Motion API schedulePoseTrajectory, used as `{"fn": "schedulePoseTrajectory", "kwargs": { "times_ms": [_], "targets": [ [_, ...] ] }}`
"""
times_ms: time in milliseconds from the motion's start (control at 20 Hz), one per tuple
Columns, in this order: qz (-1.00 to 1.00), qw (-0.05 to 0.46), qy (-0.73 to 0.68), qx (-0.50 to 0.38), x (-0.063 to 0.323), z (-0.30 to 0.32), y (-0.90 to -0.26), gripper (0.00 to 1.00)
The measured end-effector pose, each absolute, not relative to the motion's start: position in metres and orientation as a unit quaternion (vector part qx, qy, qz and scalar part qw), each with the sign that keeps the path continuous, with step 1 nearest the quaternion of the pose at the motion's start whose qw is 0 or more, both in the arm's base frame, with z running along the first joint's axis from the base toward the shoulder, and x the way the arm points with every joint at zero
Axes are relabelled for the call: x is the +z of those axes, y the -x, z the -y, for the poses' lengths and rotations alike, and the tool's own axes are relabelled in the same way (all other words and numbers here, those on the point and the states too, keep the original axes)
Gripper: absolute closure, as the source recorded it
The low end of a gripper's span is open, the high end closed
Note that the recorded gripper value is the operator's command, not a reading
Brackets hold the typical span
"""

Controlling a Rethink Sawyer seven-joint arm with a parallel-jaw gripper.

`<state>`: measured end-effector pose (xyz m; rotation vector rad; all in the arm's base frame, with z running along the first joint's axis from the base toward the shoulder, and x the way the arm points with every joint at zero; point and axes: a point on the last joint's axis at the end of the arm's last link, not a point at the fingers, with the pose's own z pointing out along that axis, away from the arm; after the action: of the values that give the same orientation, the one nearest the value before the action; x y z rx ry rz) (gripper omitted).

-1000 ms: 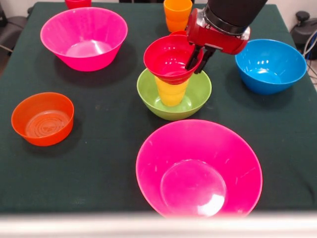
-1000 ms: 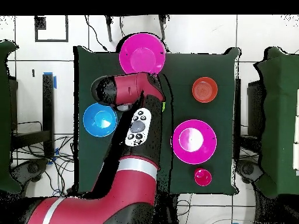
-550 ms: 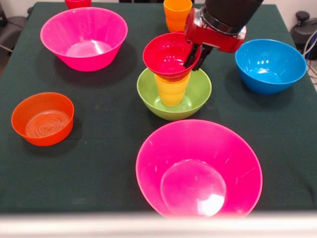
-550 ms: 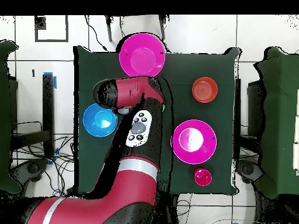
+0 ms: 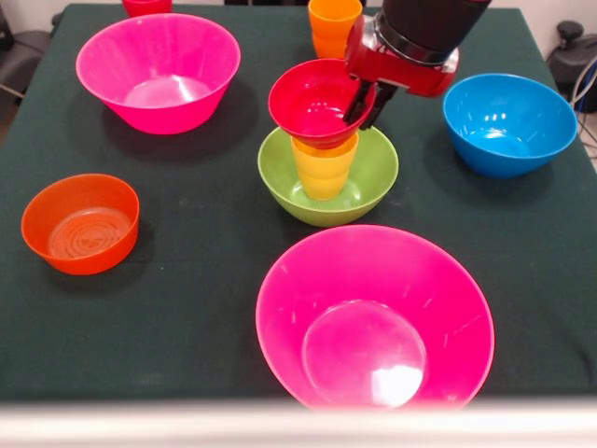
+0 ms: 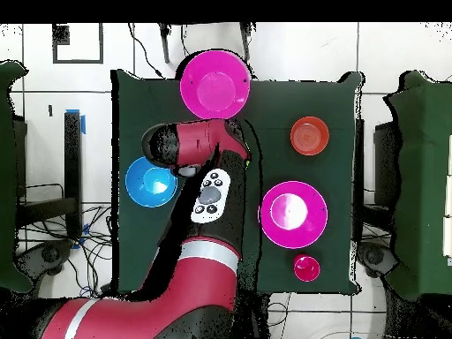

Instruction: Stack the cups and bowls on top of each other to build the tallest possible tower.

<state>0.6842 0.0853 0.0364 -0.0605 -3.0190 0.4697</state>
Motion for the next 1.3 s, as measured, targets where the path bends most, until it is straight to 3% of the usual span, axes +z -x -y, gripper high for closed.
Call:
{"fn": "schedulePoseTrajectory", "kwargs": {
  "times_ms": [350,400,1300],
  "targets": [
    [0.987,0.041,0.019,0.153,0.036,-0.085,-0.684,1.0],
    [0.987,0.035,0.019,0.153,0.036,-0.085,-0.686,0.0],
    [0.989,0.002,0.013,0.149,0.035,-0.086,-0.694,0.0]
  ]
}}
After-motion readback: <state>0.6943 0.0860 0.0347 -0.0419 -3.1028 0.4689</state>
